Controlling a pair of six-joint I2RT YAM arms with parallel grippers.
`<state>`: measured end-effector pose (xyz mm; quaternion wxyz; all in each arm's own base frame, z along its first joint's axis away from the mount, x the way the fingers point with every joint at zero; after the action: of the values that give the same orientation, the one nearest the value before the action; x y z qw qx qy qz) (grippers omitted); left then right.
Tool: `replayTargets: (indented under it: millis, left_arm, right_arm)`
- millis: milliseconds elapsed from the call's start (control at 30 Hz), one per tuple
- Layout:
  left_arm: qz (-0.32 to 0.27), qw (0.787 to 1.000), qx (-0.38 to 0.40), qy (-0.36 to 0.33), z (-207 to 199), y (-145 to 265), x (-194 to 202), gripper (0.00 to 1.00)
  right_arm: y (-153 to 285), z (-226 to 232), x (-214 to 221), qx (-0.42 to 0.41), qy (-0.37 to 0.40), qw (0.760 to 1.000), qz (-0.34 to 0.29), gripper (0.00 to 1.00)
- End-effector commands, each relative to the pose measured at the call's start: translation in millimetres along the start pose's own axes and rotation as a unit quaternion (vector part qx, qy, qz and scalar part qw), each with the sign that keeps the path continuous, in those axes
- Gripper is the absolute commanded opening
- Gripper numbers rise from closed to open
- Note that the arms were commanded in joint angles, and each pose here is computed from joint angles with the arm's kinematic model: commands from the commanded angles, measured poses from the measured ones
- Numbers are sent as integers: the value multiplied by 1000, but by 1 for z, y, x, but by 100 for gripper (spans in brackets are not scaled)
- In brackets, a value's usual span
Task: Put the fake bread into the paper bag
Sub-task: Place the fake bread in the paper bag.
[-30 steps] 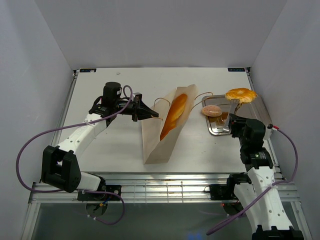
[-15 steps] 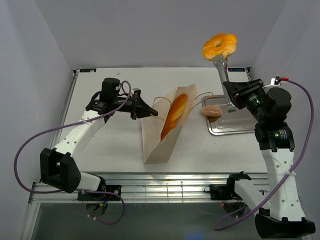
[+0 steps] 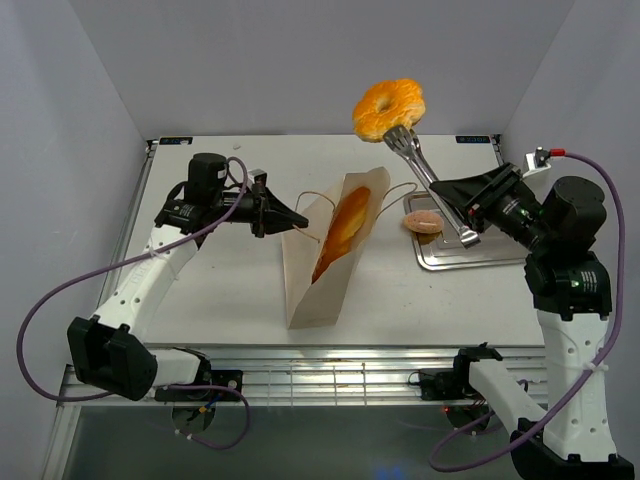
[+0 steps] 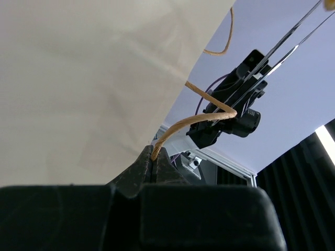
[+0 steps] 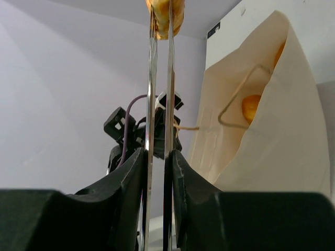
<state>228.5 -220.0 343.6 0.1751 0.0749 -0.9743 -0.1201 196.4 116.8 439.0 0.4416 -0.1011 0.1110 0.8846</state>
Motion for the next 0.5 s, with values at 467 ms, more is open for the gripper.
replayTargets:
  millis: [467]
  left_arm:
    - [-69, 997, 30, -2, 10, 32, 37, 0]
  right_arm:
    - [119, 17, 106, -32, 17, 983, 179, 8]
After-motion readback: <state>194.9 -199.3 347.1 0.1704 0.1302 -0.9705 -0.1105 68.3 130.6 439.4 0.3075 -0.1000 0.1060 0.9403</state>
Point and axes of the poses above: each gripper's point midway between its finger pads, its own y axis back along the fingers, its own z axis along the line the jaws close on, x = y × z, the point moved 4 cm from there along y, back along the fingers, and after that the axes turned 3 degrees about -y, right-handed, at the moved point
